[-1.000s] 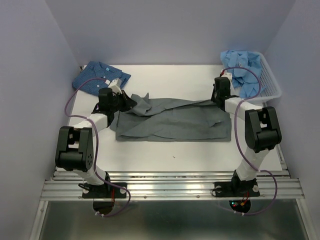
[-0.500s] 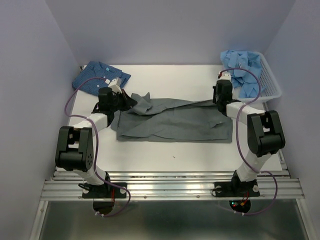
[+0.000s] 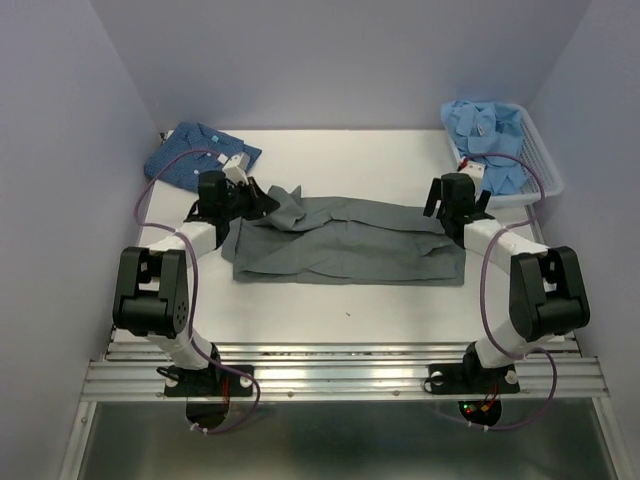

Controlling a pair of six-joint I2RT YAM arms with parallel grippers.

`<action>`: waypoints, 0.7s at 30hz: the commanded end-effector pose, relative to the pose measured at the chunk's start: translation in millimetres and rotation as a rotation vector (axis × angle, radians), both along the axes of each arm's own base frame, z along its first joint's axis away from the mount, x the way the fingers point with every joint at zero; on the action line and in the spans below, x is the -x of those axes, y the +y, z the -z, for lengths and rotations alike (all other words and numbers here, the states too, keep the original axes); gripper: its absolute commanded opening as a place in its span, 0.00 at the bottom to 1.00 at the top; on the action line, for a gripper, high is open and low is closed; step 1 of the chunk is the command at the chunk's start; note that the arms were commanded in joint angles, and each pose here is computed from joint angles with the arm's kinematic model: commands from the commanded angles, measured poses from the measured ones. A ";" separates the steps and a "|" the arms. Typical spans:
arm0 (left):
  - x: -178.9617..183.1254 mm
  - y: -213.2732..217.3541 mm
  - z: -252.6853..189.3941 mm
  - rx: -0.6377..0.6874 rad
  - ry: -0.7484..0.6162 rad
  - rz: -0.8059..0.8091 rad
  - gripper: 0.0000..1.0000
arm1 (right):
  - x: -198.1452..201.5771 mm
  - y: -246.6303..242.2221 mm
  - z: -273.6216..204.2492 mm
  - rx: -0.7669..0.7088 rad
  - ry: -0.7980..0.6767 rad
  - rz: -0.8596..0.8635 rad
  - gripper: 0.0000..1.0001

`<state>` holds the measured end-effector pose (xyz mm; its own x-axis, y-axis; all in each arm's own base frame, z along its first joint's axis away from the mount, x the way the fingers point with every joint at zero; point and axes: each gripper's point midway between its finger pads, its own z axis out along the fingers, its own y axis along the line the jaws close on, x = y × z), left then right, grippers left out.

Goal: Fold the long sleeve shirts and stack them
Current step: Fold the shirt

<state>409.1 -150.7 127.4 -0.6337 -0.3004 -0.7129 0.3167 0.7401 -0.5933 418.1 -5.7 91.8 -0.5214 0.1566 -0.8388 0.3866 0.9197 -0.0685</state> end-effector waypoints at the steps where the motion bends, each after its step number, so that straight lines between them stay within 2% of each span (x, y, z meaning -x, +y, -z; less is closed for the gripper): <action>1: -1.9 -30.6 -40.2 -0.030 -0.176 0.214 0.00 | -0.7 3.2 -22.2 -0.065 -0.071 0.031 1.00; 8: 12.7 -92.7 -37.9 -0.225 -0.286 0.540 0.00 | 0.0 10.0 -29.6 -0.088 -0.084 -0.008 1.00; 11: 22.9 -107.9 -25.0 -0.250 -0.250 0.616 0.00 | 3.5 8.9 -29.5 -0.082 -0.081 -0.010 1.00; 16: 33.8 -113.0 -22.1 -0.286 -0.265 0.638 0.00 | 8.1 12.5 -29.2 -0.094 -0.078 -0.035 1.00; 21: 39.9 -103.6 8.1 -0.343 -0.179 0.561 0.00 | 9.0 17.3 -29.7 -0.112 -0.078 -0.058 1.00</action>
<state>375.3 -263.6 125.4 -0.4880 0.2850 -0.8250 0.7977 0.5292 -0.2890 408.4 7.3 109.0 -0.4968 0.2108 -0.8419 0.3524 0.9355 0.0263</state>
